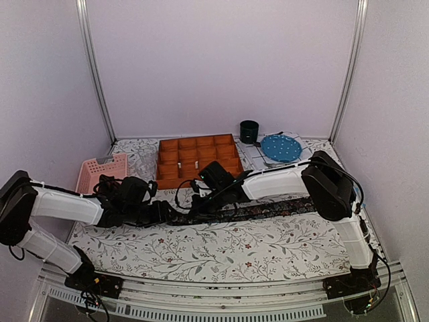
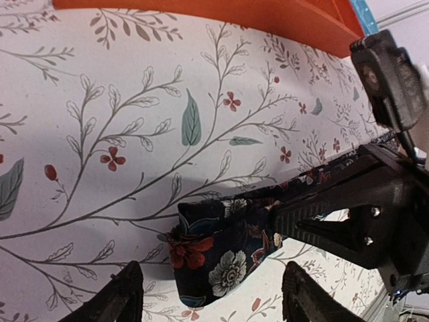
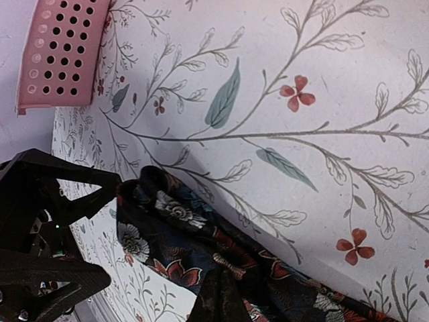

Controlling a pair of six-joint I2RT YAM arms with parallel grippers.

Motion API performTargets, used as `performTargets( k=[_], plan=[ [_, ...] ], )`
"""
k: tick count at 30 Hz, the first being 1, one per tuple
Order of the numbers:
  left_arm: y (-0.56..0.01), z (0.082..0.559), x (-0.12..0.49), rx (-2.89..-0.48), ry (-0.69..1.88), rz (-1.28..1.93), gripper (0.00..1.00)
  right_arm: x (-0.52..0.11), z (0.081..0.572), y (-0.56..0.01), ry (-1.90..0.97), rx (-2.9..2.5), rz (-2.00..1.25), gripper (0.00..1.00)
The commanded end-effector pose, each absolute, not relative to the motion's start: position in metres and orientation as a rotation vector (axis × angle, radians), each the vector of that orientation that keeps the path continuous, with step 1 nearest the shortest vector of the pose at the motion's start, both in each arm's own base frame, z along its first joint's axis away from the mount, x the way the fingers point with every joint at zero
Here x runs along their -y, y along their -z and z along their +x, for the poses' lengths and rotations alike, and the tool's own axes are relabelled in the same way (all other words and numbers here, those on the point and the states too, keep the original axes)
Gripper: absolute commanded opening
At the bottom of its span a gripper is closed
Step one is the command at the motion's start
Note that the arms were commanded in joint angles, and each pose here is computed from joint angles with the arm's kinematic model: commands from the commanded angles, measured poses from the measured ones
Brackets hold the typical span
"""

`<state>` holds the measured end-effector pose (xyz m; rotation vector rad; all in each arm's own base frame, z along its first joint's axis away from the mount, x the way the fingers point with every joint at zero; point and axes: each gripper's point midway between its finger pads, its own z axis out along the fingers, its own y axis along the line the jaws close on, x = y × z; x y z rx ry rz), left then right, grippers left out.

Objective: Roll the ties
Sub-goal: Roll the tie at the center of the board.

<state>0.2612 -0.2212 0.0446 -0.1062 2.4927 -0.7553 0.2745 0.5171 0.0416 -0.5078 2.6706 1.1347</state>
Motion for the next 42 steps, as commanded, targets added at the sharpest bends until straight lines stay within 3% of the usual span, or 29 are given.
performTargets(
  k=[1, 12, 23, 26, 38, 42],
  plan=[
    [-0.043, 0.263, 0.223, -2.489, 0.782, -0.096, 0.68, -0.505, 0.272, 0.016, -1.021, -2.79, -0.519, 0.0],
    [-0.035, 0.262, 0.219, -2.5, 0.778, -0.112, 0.6, -0.502, 0.277, 0.014, -0.991, -2.781, -0.512, 0.0],
    [-0.028, 0.261, 0.226, -2.5, 0.945, -0.138, 0.55, -0.496, 0.276, 0.027, -0.971, -2.803, -0.492, 0.0],
    [-0.027, 0.262, 0.228, -2.498, 0.971, -0.139, 0.49, -0.495, 0.275, 0.029, -0.969, -2.807, -0.491, 0.0],
    [-0.027, 0.262, 0.232, -2.489, 1.035, -0.14, 0.01, -0.497, 0.276, 0.016, -1.005, -2.785, -0.489, 0.0],
    [-0.027, 0.263, 0.228, -2.496, 1.001, -0.148, 0.0, -0.509, 0.279, -0.033, -1.117, -2.696, -0.486, 0.0]
  ],
)
